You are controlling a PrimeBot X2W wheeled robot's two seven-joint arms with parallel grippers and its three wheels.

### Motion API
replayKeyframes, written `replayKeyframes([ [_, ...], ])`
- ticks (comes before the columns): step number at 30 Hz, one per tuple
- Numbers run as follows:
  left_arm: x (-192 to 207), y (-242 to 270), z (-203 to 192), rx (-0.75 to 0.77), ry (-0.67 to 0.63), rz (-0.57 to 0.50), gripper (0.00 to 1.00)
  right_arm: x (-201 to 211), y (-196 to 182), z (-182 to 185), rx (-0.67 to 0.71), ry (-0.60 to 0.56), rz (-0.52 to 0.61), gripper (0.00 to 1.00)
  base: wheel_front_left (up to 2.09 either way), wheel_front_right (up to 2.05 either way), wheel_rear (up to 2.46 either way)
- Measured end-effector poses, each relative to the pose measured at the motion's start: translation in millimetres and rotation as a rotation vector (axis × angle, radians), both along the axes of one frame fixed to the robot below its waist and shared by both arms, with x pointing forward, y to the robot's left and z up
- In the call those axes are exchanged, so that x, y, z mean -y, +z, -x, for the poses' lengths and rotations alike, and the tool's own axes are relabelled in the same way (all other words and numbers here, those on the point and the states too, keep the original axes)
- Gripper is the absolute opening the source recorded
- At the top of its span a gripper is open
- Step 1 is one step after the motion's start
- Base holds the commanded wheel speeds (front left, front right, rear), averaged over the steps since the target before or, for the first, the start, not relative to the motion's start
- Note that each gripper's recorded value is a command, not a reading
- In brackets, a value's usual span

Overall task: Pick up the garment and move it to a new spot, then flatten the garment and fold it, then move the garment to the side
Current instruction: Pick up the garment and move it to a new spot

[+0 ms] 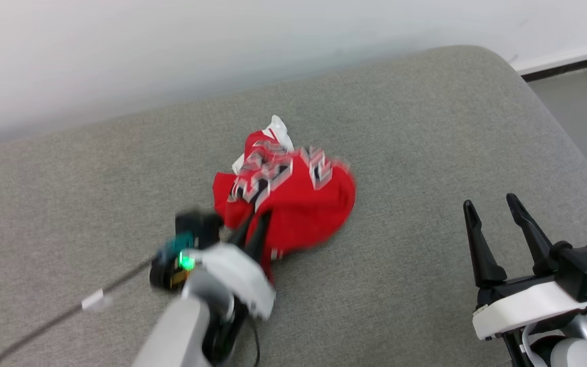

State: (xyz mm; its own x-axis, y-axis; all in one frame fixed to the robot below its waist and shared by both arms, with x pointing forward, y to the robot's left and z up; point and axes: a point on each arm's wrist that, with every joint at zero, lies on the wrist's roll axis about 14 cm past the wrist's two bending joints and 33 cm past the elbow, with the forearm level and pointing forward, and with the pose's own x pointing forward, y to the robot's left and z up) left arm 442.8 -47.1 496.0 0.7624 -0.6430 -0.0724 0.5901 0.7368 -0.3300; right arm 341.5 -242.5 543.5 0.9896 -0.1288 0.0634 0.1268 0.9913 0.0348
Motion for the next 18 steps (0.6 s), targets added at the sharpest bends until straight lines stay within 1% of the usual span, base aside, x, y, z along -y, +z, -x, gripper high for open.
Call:
replayKeyframes([
  [3, -6.1, -49.9, 29.8, -0.150, 0.004, -0.016, 0.00, 3.5, -4.2, -1.2, -0.010, -0.011, -0.001, 1.00, 0.00, 0.00, 0.00],
  [6, -9.8, -75.9, 53.0, -0.239, 0.006, -0.034, 0.00, 1.6, -9.1, -4.8, -0.022, -0.004, -0.010, 1.00, 0.00, 0.00, 0.00],
  [7, -11.5, -79.0, 57.1, -0.253, 0.012, -0.031, 0.35, -0.2, -10.2, -6.3, -0.024, 0.002, -0.011, 1.00, 0.00, 0.00, 0.00],
  [8, -12.9, -79.8, 59.9, -0.255, 0.016, -0.030, 0.83, -1.6, -10.4, -8.0, -0.024, 0.007, -0.012, 1.00, 0.00, 0.00, 0.00],
  [9, -13.6, -77.8, 60.7, -0.245, 0.019, -0.029, 1.00, -2.6, -10.2, -9.6, -0.021, 0.011, -0.013, 1.00, 0.00, 0.00, 0.00],
  [11, -13.9, -65.0, 58.5, -0.185, 0.023, -0.021, 1.00, -4.0, -9.8, -13.3, -0.019, 0.018, -0.011, 1.00, 0.00, 0.00, 0.00],
  [13, -15.8, -42.8, 51.6, -0.088, 0.042, -0.003, 1.00, -9.4, -8.6, -17.3, -0.016, 0.037, -0.008, 1.00, 0.00, 0.00, 0.00],
  [16, -24.5, -3.6, 38.5, 0.058, 0.088, 0.033, 1.00, -14.7, -4.7, -22.0, -0.007, 0.055, -0.003, 1.00, 0.00, 0.00, 0.00],
  [18, -34.7, 16.8, 33.1, 0.144, 0.128, 0.030, 1.00, -18.0, -1.3, -24.7, 0.000, 0.067, 0.001, 1.00, 0.00, 0.00, 0.00],
])
